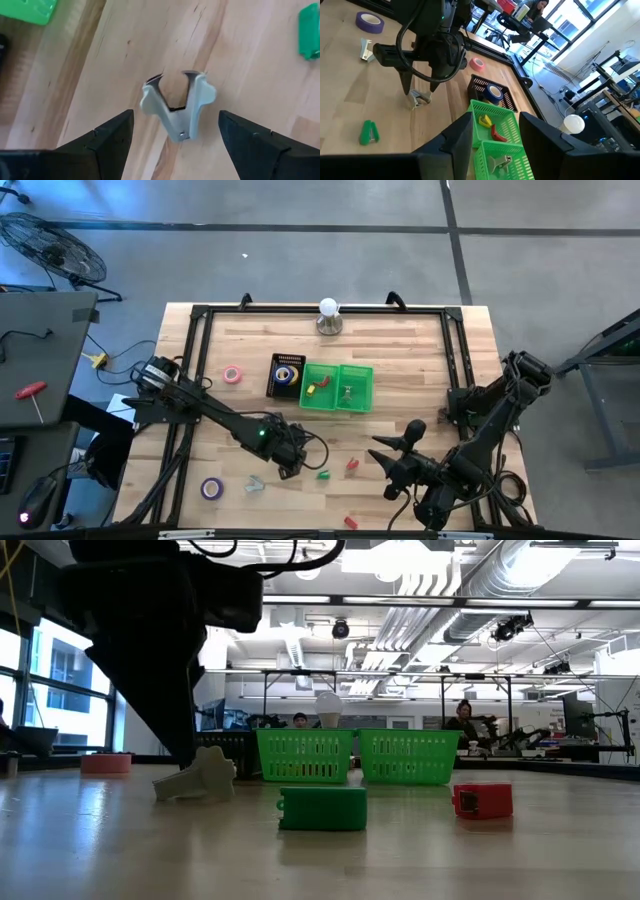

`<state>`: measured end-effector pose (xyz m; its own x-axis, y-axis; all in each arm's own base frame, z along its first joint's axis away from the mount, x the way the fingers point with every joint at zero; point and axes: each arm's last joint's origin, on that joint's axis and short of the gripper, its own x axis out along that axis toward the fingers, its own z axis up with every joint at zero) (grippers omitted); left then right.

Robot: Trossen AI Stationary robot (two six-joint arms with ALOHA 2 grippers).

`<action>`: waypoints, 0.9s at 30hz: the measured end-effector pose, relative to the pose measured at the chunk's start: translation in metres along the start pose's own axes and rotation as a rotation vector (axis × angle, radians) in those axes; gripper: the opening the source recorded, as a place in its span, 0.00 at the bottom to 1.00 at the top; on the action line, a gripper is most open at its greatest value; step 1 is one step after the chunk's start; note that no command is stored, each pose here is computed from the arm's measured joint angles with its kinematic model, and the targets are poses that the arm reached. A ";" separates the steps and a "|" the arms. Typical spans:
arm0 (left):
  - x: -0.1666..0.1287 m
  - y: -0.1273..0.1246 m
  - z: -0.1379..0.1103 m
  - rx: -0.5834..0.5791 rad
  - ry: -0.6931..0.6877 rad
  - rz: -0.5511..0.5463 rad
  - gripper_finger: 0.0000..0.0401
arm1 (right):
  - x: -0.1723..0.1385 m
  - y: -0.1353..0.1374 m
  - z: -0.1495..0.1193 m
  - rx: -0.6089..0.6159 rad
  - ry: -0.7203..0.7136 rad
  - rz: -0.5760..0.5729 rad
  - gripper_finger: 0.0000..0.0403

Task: Pick and place Stapler, Stapler remover, tape
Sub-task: Put the gray staple remover into the right green bin

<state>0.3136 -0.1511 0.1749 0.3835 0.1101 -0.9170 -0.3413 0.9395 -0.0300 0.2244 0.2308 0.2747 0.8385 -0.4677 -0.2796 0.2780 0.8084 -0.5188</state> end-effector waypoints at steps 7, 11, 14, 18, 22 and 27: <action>0.000 -0.001 0.001 -0.003 -0.009 -0.006 0.71 | 0.000 0.000 0.000 0.000 0.000 0.000 0.38; 0.006 -0.002 0.000 0.001 -0.005 0.007 0.71 | 0.000 0.000 0.000 0.000 0.002 0.004 0.38; 0.019 -0.004 -0.003 0.014 0.011 0.021 0.71 | 0.000 0.001 0.000 0.002 0.007 0.017 0.38; 0.034 -0.007 -0.006 0.041 0.029 0.040 0.71 | 0.000 0.000 -0.001 0.012 0.009 0.017 0.38; 0.043 -0.008 -0.008 0.047 0.036 0.061 0.71 | 0.000 0.000 -0.001 0.010 0.012 0.019 0.38; 0.044 -0.009 -0.008 0.058 0.025 0.061 0.59 | 0.000 0.000 -0.001 0.009 0.012 0.019 0.38</action>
<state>0.3268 -0.1573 0.1312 0.3421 0.1600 -0.9260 -0.3130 0.9485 0.0482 0.2241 0.2307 0.2735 0.8380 -0.4566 -0.2989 0.2664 0.8203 -0.5061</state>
